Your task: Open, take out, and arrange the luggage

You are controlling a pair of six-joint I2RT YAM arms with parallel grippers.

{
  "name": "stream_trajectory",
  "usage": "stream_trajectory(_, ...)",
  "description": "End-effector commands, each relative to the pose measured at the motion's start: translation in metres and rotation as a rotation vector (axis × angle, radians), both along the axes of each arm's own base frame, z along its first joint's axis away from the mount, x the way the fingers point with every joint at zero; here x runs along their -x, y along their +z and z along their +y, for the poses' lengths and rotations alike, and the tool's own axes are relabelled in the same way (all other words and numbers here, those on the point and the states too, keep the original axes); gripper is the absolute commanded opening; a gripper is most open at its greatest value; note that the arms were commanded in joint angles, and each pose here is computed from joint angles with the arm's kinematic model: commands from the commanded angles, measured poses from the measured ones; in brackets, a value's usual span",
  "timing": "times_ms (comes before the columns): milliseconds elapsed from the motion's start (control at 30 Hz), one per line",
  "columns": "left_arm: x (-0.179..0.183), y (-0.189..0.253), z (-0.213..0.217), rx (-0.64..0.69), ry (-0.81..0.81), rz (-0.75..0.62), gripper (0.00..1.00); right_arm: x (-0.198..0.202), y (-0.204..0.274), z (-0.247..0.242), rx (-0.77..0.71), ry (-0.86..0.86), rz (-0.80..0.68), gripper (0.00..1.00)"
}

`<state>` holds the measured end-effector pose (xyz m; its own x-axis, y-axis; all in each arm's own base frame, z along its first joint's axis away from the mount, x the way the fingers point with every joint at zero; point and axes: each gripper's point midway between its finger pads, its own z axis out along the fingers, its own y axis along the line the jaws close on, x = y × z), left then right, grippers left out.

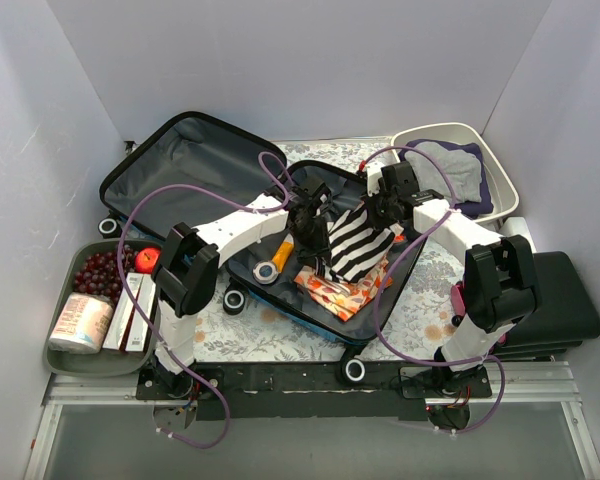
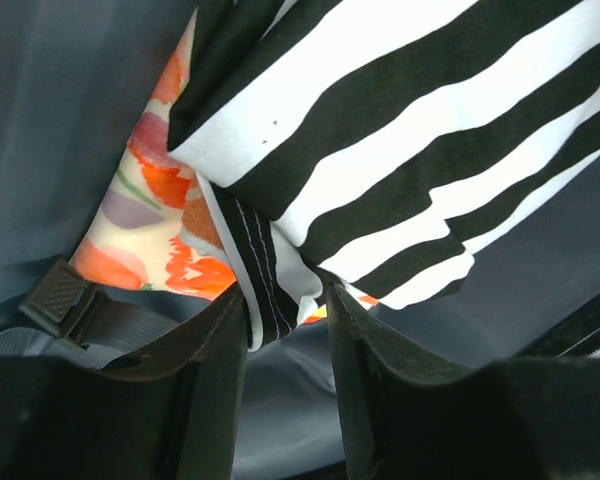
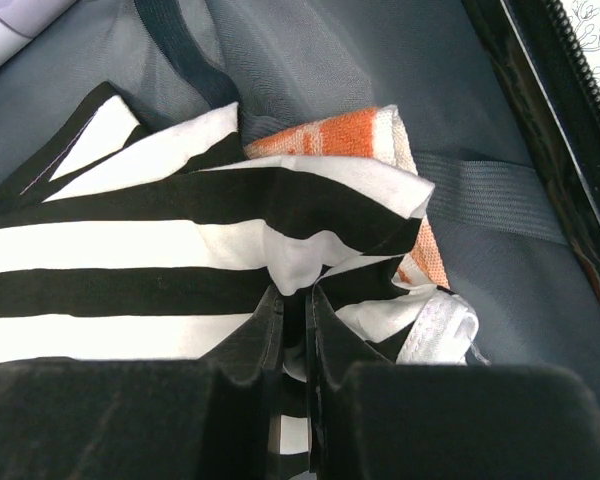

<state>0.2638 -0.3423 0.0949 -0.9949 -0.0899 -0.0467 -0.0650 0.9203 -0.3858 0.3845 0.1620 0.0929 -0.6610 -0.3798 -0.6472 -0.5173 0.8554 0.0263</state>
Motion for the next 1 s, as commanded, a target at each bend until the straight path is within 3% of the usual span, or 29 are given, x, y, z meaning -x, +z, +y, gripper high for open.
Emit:
stream_trajectory(0, 0.002, -0.001, -0.016, 0.072, -0.03, 0.0, 0.35, -0.005, 0.006, 0.002, 0.008, 0.004, -0.012, 0.12)
stream_trajectory(100, 0.0, -0.002, -0.024, 0.102, -0.022, -0.004, 0.32, -0.005, 0.006, 0.002, 0.004, 0.007, -0.014, 0.12)
stream_trajectory(200, -0.006, 0.002, -0.025, 0.108, -0.005, -0.027, 0.16, -0.005, 0.007, 0.001, 0.013, 0.005, -0.021, 0.11)
stream_trajectory(233, -0.008, 0.004, -0.026, 0.108, -0.003, -0.037, 0.03, -0.005, 0.007, -0.001, 0.019, 0.002, -0.022, 0.11)
stream_trajectory(267, -0.008, 0.005, -0.024, 0.099, 0.001, -0.042, 0.0, -0.006, 0.009, -0.002, 0.028, -0.005, -0.035, 0.08)
stream_trajectory(367, -0.011, 0.012, -0.024, 0.105, 0.012, -0.059, 0.0, -0.007, 0.019, -0.005, 0.036, -0.02, -0.068, 0.01)
stream_trajectory(700, -0.022, 0.05, -0.025, 0.156, 0.024, -0.171, 0.0, -0.016, 0.059, -0.022, 0.104, -0.099, -0.185, 0.01)
stream_trajectory(967, -0.024, 0.071, -0.03, 0.219, 0.017, -0.22, 0.0, -0.008, 0.071, -0.013, 0.061, -0.058, -0.173, 0.02)
